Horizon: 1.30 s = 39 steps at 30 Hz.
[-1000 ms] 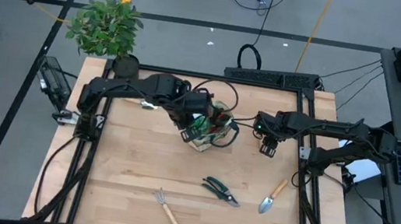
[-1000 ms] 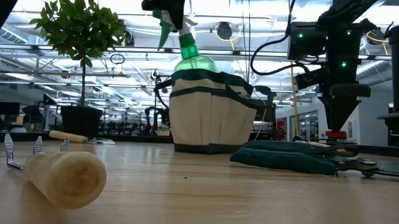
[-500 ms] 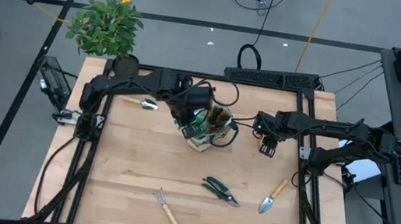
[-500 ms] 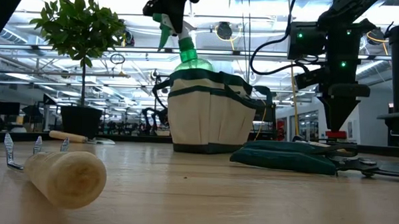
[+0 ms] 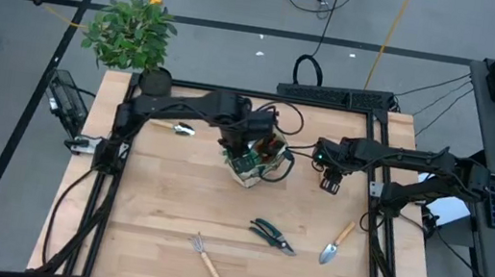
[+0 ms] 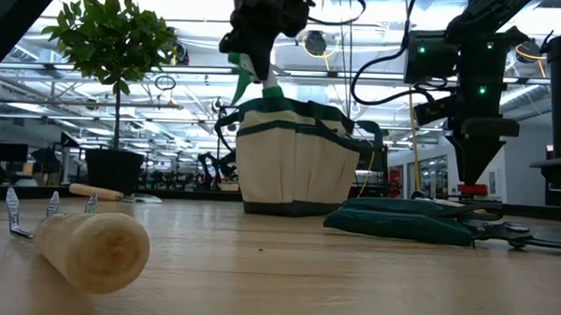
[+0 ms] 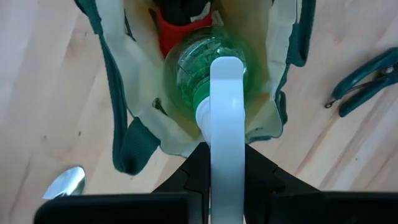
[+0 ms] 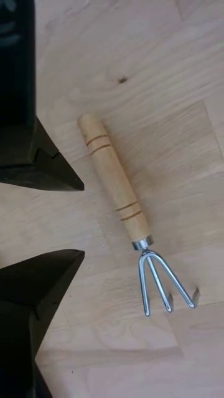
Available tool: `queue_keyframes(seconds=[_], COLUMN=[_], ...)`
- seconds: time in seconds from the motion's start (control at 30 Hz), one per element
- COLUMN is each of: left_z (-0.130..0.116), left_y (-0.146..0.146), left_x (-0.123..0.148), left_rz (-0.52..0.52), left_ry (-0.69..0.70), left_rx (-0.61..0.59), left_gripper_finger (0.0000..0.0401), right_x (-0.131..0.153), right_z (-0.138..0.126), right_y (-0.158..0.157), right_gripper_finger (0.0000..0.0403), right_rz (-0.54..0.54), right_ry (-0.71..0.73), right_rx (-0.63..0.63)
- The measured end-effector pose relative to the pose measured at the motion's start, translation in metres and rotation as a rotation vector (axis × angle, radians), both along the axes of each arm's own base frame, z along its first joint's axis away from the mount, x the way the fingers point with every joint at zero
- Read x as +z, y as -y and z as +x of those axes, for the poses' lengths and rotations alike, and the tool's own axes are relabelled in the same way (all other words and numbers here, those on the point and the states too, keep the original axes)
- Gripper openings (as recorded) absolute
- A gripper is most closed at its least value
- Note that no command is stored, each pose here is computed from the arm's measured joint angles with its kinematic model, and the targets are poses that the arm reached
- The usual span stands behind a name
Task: Pick & Place Garden tools in Gardening bag
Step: Put the green spray bottle into the light brown gardening bag, then put the left light brown trowel into the light brown gardening bag
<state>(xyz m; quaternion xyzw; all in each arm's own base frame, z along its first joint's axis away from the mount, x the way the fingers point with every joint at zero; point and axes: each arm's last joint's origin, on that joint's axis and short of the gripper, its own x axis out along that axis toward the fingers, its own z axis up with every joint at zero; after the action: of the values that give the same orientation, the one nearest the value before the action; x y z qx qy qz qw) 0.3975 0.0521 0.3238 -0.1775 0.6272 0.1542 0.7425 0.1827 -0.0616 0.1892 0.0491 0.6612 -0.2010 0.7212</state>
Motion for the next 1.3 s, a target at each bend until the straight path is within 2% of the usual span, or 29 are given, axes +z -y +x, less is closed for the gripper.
queue_keyframes(seconds=[0.27,0.6,0.87,1.1,1.3], left_z=[0.004,0.004,0.003,-0.015,-0.045], left_y=[-0.002,-0.002,-0.001,0.0,0.002], left_x=[-0.001,0.0,0.0,0.027,0.061], left_rz=[-0.008,-0.01,-0.054,-0.048,0.037], left_ry=[0.038,0.039,0.041,0.059,0.115], left_rx=[0.002,0.005,-0.008,0.024,0.126], left_gripper_finger=[0.0055,0.0131,0.0182,0.0206,0.0207], right_x=[0.0,0.0,0.0,0.0,0.0], right_z=[0.0,0.0,0.0,0.0,0.0], right_y=[0.0,0.0,0.0,0.0,0.0], right_gripper_finger=[0.0157,0.0157,0.0157,0.0157,0.0157], right_rz=[0.0,0.0,0.0,0.0,0.0], right_ry=[0.0,0.0,0.0,0.0,0.0], right_rx=[0.0,0.0,0.0,0.0,0.0])
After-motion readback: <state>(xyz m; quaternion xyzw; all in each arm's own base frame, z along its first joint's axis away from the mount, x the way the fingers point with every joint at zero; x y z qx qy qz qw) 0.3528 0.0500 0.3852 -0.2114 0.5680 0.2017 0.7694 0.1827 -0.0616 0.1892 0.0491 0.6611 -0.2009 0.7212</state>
